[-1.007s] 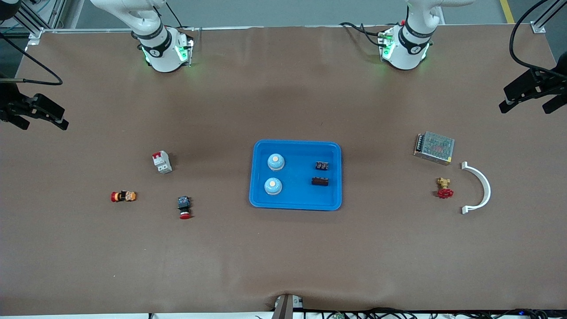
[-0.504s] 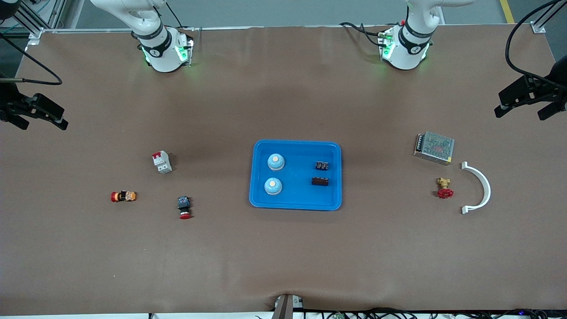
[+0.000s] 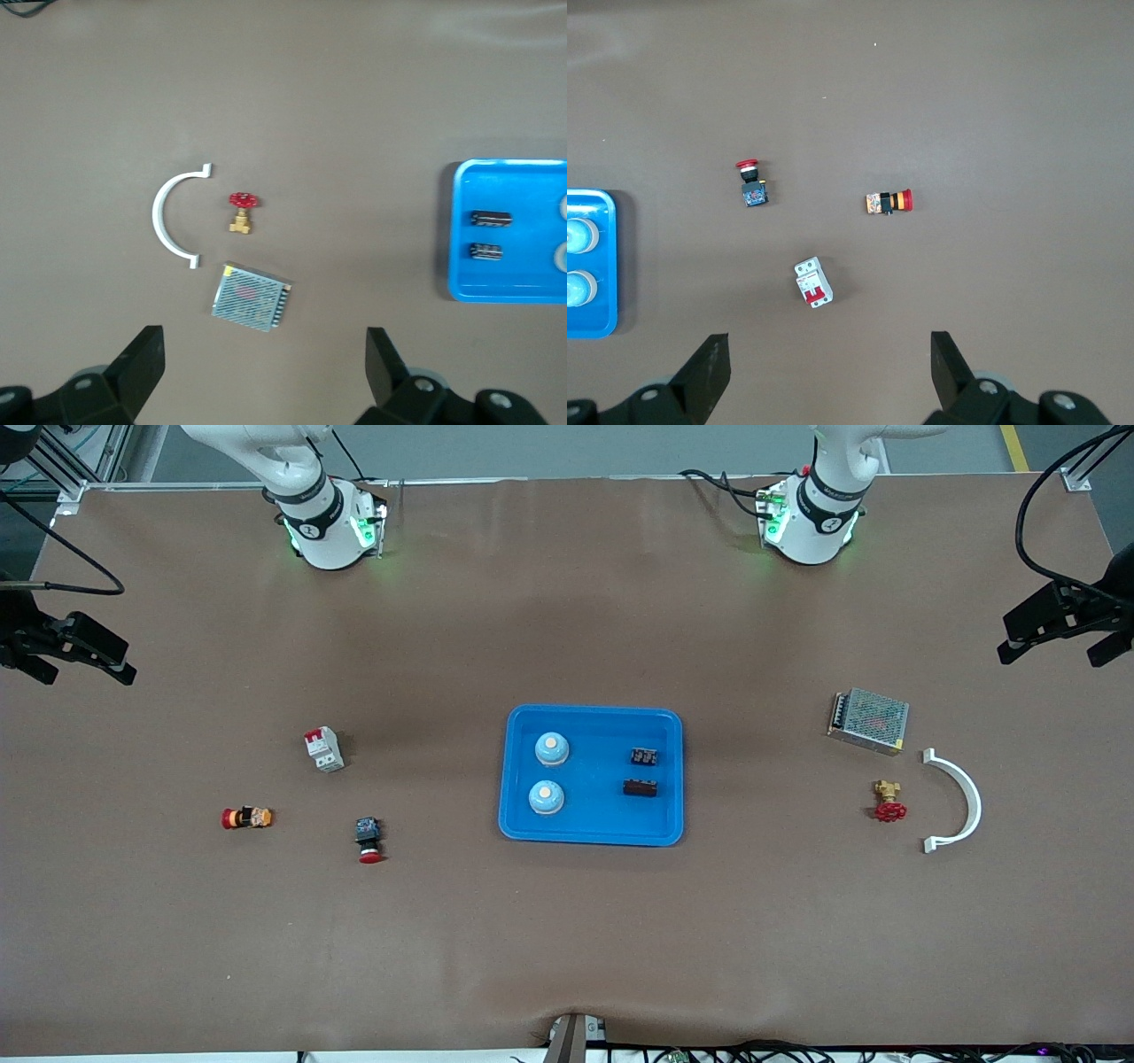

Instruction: Place electrolytic capacitor and blue bell in tray

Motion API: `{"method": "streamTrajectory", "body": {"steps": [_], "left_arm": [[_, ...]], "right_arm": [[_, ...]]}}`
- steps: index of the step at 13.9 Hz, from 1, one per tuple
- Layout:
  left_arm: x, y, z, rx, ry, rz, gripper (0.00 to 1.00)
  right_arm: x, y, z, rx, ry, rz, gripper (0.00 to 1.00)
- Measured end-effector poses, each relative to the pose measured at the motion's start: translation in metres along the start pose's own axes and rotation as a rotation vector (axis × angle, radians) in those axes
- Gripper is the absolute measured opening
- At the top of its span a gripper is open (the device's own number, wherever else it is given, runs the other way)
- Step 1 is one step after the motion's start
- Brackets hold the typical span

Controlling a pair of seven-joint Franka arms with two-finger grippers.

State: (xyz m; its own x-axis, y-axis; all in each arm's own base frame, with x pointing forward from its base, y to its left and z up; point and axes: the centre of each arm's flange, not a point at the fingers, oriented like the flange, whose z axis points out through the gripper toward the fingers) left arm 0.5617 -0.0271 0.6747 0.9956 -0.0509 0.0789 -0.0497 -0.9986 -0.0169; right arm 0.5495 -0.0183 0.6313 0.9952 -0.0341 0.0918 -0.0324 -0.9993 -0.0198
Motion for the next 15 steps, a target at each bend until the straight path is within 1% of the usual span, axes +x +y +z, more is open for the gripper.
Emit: {"method": "streamTrajectory", "body": {"steps": [3, 7, 15], "left_arm": [[0.002, 0.006, 0.01, 0.01, -0.022, 0.012, 1.0], [-0.002, 0.006, 0.018, 0.01, -0.08, 0.016, 1.0], [-0.002, 0.017, 0.023, 0.008, -0.103, 0.035, 1.0]], "right_arm": [[0.0, 0.0, 0.0, 0.0, 0.0, 0.0, 1.0], [0.0, 0.0, 0.0, 0.0, 0.0, 0.0, 1.0], [0.0, 0.0, 0.0, 0.0, 0.0, 0.0, 1.0]]}}
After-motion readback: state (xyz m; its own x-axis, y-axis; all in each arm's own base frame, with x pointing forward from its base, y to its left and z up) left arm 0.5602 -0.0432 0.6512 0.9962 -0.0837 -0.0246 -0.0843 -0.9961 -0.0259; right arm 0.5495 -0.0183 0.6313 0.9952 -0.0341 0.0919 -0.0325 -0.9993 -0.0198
